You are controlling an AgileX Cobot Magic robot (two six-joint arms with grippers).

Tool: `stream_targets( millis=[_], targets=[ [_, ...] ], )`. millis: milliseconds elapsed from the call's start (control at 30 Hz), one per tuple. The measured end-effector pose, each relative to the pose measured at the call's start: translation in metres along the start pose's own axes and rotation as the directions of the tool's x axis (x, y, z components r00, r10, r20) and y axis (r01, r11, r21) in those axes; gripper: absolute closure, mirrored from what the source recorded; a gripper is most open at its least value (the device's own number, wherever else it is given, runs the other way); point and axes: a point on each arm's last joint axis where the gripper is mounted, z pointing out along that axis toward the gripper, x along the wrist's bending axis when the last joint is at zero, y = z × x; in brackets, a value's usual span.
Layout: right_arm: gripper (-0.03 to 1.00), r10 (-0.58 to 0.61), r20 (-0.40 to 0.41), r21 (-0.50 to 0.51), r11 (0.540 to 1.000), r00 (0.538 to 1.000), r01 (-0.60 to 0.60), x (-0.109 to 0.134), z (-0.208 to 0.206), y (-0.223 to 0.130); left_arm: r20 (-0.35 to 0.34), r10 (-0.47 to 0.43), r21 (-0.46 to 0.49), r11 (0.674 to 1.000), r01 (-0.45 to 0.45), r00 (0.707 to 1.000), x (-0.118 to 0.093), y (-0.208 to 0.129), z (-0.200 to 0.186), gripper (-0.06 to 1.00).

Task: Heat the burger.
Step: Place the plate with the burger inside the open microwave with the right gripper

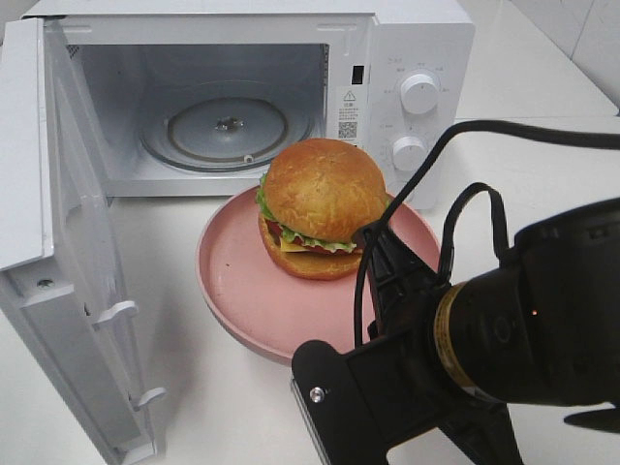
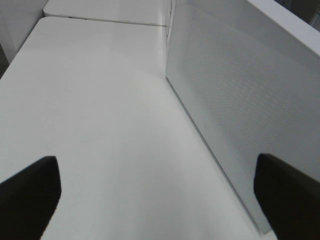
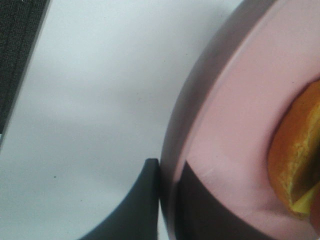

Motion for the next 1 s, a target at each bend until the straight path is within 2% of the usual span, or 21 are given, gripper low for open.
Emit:
stream_targets(
  millis=[467,733,1000],
  targets=[
    [0.93,-0.106,-0.024,-0.061,0.993,0.994,0.105,-0.015,0.014,-0.028,0.0,0.0,0.0,1.0,0.0,1.0,0.0,0.0,0.0,-0.02],
    [0.93,-0.13,-0.061,-0.11,0.986,0.99,0.123,-0.019,0.018,-0.039,0.0,0.0,0.0,1.0,0.0,1.0,0.0,0.0,0.0,-0.02],
    [0.93,-0.147,-0.054,-0.17,0.976,0.988,0.136,-0.025,0.02,-0.047,0.0,0.0,0.0,1.0,0.0,1.0,0.0,0.0,0.0,-0.02]
  ],
)
